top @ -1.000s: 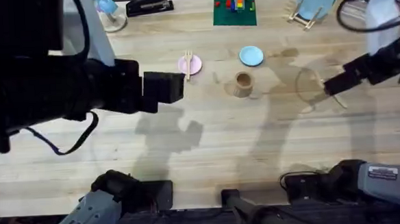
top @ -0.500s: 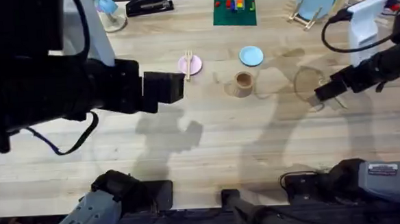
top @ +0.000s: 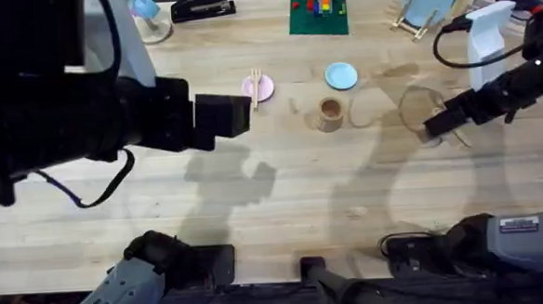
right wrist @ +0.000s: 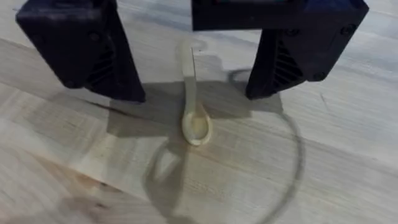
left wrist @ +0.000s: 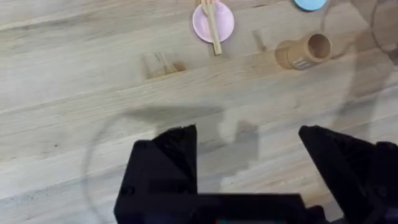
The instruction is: Pick up a utensil and set it on the pink plate, then put the other utensil in the container.
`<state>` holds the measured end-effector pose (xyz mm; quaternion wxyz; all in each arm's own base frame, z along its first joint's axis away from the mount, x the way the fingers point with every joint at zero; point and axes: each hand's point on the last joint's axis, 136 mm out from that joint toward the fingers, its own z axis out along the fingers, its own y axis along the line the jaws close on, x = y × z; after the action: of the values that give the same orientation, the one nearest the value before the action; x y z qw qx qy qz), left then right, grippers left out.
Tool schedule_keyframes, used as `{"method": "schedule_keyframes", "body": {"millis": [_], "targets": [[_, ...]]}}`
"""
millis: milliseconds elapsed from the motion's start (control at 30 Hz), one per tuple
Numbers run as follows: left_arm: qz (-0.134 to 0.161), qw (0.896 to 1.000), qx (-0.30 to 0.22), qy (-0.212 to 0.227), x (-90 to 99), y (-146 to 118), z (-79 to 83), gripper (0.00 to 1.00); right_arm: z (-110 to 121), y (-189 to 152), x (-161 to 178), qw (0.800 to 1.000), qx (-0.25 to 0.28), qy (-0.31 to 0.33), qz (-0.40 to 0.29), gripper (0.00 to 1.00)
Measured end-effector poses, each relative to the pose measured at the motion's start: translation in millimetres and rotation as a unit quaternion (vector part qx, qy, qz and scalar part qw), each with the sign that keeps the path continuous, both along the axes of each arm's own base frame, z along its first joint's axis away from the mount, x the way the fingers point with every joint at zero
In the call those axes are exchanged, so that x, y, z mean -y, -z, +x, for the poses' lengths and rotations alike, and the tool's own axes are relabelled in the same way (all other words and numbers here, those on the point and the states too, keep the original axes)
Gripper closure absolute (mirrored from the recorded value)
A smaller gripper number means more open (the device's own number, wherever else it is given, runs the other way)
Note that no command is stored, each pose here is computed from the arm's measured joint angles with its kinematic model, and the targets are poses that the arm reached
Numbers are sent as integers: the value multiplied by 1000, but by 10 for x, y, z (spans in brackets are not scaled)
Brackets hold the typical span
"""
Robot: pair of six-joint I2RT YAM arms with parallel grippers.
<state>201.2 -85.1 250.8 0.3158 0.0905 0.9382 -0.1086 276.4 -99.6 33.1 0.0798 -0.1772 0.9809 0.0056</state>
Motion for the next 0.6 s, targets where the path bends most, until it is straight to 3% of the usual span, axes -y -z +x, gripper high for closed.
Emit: {"method": "schedule_keyframes", "body": {"millis": [133, 200, 300, 433, 600], "targets": [[0, 1000, 1, 0, 2, -4, 4, 8, 2, 3, 1, 1000, -1, 1, 1, 18], [0, 1000, 1, 0, 1, -4, 4, 7, 16, -1, 8, 1000, 1, 4, 0, 90], [-1, 1000, 3, 0, 4, -9, 11, 7, 61, -3, 18, 1000, 9, 6, 1, 387], [-4, 1000, 11, 0, 17, -38, 42, 7, 156, -16, 51, 1000, 25, 8, -3, 931], [-4, 1000, 11, 0, 16, -38, 43, 7, 166, -20, 53, 1000, 26, 8, -4, 964]]}}
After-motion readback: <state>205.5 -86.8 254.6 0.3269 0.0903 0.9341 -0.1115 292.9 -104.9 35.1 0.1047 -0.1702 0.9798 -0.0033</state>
